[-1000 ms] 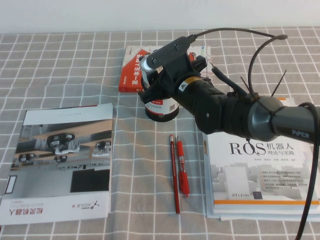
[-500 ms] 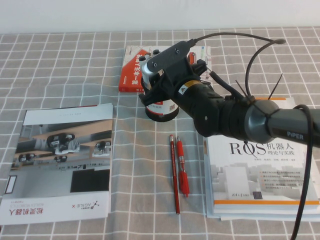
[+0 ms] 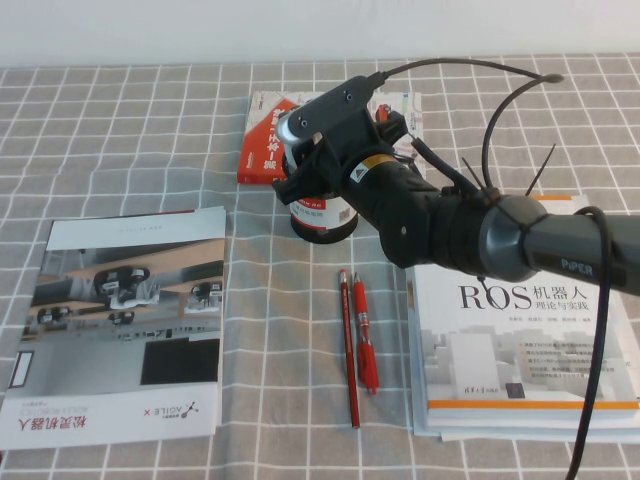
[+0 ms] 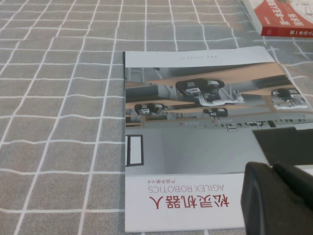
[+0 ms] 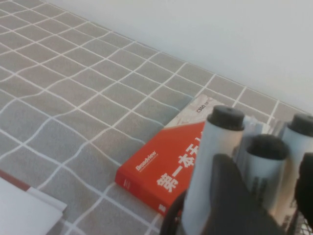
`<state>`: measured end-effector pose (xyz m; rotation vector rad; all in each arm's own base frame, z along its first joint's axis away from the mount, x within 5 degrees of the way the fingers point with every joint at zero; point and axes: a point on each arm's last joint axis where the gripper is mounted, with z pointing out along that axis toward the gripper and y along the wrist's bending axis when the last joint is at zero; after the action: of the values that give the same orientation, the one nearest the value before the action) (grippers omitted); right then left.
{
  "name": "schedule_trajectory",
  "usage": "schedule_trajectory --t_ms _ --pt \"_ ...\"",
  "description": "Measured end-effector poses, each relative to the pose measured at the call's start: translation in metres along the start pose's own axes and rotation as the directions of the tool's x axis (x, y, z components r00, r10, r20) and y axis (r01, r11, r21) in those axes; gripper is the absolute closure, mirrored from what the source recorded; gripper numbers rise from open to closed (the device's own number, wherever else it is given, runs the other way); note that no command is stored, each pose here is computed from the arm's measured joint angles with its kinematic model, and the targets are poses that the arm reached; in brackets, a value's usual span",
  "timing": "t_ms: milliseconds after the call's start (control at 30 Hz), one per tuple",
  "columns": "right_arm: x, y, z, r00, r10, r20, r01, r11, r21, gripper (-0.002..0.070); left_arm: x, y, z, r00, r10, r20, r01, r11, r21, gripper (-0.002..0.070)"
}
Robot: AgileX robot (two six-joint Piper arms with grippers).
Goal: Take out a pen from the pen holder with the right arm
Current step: 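Take a marker out of the pen holder and lay it on the table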
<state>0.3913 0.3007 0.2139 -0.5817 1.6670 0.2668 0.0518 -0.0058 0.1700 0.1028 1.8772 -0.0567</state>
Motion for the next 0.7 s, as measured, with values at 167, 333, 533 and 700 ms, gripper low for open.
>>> schedule_trajectory --t_ms 167,333,533,700 --pt "0.0021 0.0005 0.0013 1.0 -0.016 -0.005 0.016 1.0 -0.001 0.0422 0.0 0.0 0.0 1.0 0.0 0.0 0.0 1.0 0.0 0.0678" --pt "0.0067 0.0015 0.0039 1.0 -0.017 -0.015 0.017 1.0 -0.002 0.0422 0.0 0.0 0.0 1.0 0.0 0.0 0.0 1.0 0.0 0.0678" --pt "0.0071 0.0011 0.0038 1.0 -0.002 -0.02 0.002 1.0 0.002 0.0432 0.0 0.0 0.0 1.0 0.0 0.0 0.0 1.0 0.0 0.0678" --pt "0.0073 0.0008 0.0038 1.0 0.006 -0.022 -0.006 1.0 0.006 0.05 0.0 0.0 0.0 1.0 0.0 0.0 0.0 1.0 0.0 0.0678"
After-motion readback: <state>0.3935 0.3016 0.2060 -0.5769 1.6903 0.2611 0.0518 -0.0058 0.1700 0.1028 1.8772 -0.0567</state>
